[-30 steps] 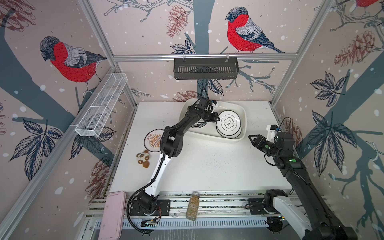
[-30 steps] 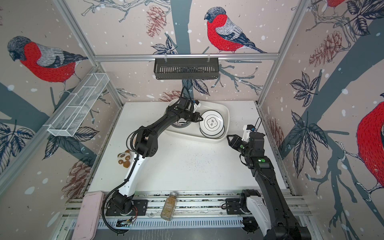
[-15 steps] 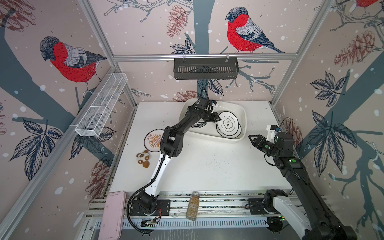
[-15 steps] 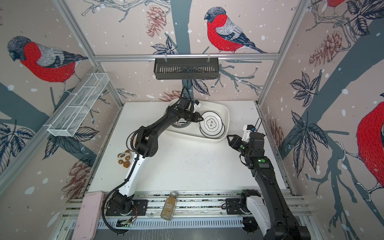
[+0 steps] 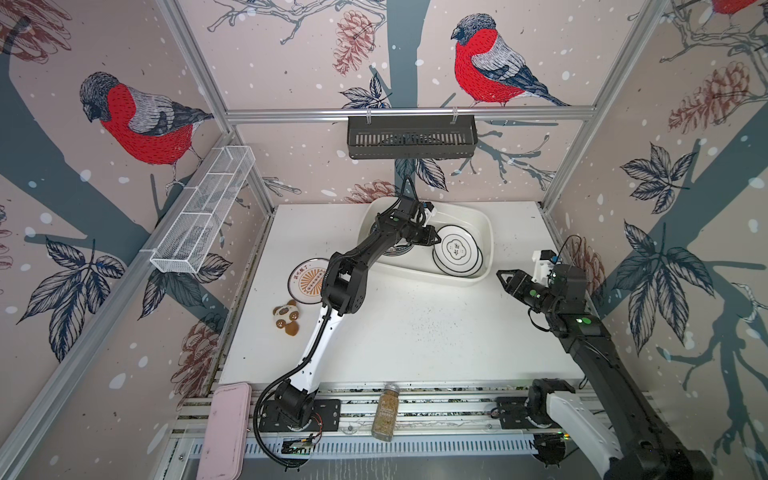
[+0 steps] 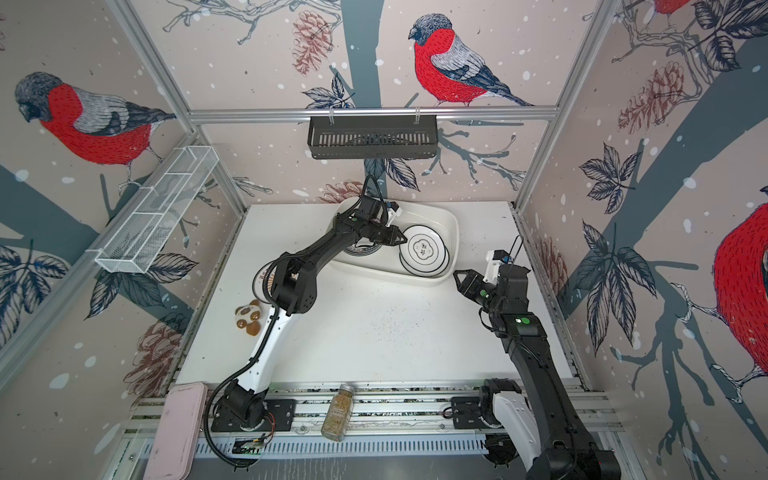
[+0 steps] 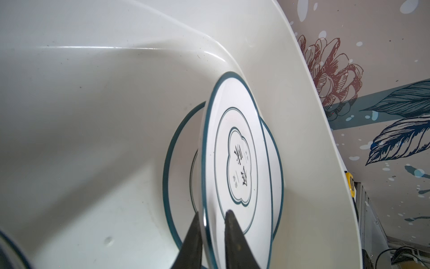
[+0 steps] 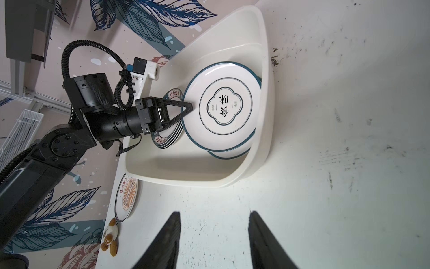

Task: Place the plates into the plastic bin on the countertop
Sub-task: 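Lower the held plate into the bin onto the other plate with the left gripper, then open the left gripper to release the plate flat in the bin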

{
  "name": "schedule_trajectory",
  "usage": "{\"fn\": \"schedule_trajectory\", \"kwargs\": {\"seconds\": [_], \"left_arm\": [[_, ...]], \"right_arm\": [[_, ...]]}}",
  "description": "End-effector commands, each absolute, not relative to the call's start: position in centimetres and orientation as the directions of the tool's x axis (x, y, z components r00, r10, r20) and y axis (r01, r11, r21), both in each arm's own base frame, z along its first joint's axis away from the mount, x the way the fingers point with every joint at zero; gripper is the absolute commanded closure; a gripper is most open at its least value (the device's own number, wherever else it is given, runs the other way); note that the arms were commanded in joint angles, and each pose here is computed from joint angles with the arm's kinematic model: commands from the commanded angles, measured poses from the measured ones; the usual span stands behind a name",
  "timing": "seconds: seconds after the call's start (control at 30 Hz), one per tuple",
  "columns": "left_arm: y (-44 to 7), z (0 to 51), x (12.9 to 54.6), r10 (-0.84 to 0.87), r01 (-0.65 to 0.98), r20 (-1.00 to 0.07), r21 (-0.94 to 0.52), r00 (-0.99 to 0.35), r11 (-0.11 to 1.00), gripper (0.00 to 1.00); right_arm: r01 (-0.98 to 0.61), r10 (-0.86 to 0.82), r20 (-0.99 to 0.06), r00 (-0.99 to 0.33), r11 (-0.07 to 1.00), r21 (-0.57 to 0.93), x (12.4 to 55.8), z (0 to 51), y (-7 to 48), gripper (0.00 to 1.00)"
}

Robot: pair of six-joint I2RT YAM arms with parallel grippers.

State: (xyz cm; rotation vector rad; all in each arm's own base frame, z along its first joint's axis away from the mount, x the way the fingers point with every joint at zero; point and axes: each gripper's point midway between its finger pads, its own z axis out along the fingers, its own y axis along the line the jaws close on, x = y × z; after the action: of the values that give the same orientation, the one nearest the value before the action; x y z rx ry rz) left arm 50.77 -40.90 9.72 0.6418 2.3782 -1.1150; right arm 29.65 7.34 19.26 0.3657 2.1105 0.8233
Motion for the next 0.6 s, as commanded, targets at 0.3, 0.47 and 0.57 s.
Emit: {"fn": "schedule_trajectory", "kwargs": {"seconds": [0.3, 0.47, 0.57], "left_arm": [[-41.2, 9.0, 50.6, 0.232, 0.58, -0.559, -0.594, -0.796, 0.558, 0.75], [-41.3, 8.5, 50.5, 0.232, 0.572, -0.549, -0.602, -0.803, 0.558, 0.74], [-41.2, 8.3, 50.6, 0.232, 0.569, -0.546, -0.602, -0.805, 0.56, 0.72]], "right_arm": [[-0.051, 0.514, -0.601, -0.613, 0.733, 0.679, 30.0, 19.5, 7.6, 0.51], [-0.047, 0.514, -0.597, -0.616, 0.732, 0.679, 30.0, 19.3, 7.6, 0.51], [-0.047, 0.515, -0.597, -0.615, 0.732, 0.68, 30.0, 19.3, 7.6, 0.51]]}}
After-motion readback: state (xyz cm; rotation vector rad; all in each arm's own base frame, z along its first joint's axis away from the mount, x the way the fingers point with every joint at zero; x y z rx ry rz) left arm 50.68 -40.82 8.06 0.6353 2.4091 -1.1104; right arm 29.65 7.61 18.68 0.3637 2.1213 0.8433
